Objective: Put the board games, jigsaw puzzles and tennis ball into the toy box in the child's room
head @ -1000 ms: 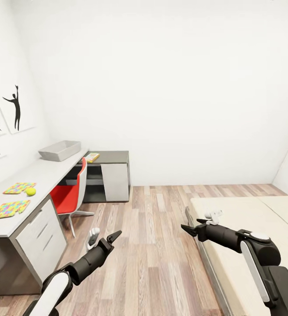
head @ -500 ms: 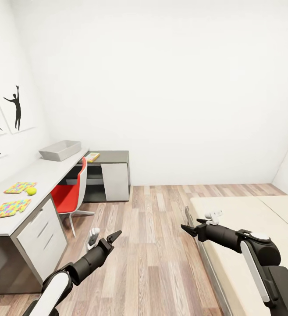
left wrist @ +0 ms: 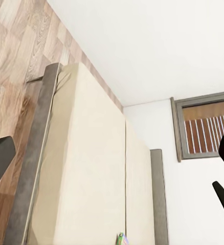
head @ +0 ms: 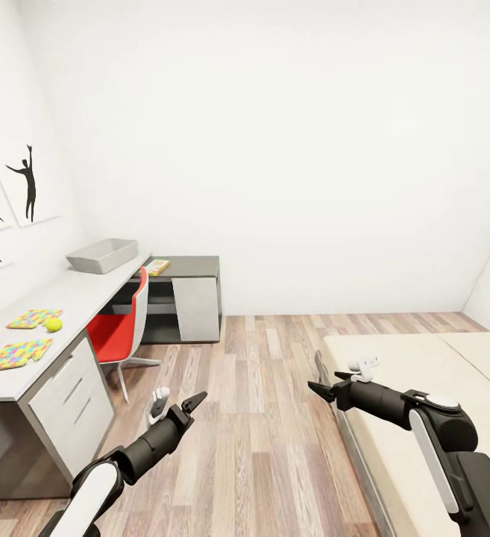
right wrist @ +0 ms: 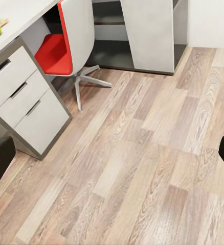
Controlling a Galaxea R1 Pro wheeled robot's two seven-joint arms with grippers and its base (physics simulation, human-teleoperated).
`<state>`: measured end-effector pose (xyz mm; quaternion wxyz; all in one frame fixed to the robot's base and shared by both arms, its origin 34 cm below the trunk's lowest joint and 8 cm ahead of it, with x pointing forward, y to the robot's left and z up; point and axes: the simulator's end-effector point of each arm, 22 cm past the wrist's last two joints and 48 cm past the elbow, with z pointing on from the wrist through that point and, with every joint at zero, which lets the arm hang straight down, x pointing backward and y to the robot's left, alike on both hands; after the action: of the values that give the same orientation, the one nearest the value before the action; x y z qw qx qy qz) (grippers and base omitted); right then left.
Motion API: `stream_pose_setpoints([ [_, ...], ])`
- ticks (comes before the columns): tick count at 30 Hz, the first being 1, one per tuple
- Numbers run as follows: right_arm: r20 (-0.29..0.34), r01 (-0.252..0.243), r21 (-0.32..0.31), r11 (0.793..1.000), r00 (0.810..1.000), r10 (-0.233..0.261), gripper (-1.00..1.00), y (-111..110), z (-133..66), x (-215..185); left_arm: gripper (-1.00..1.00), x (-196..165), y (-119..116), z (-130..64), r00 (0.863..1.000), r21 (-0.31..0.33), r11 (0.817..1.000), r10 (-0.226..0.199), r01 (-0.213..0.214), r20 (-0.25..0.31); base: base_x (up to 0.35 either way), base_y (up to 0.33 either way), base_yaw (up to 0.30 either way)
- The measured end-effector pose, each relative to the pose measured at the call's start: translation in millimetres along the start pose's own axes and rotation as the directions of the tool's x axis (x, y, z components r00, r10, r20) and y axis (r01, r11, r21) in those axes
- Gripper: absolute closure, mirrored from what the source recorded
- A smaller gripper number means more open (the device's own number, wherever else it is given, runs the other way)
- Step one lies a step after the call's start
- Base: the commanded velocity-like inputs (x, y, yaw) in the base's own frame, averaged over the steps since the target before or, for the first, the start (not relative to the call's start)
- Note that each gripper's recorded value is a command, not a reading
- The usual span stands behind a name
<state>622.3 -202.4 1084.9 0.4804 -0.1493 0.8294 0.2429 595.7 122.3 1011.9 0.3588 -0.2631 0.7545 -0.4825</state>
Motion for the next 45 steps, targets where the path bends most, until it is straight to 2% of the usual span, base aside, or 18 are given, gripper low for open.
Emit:
stream_pose_setpoints([
  [45, 0.001, -0.001, 0.002, 1.000, 1.000, 0.001, -1.00, -1.3, 0.1, 0.2, -1.00, -0.9, 0.0, -0.1, 1.000, 0.003, 1.000, 0.000, 0.000, 0.003, 0.000, 0.000, 0.057],
])
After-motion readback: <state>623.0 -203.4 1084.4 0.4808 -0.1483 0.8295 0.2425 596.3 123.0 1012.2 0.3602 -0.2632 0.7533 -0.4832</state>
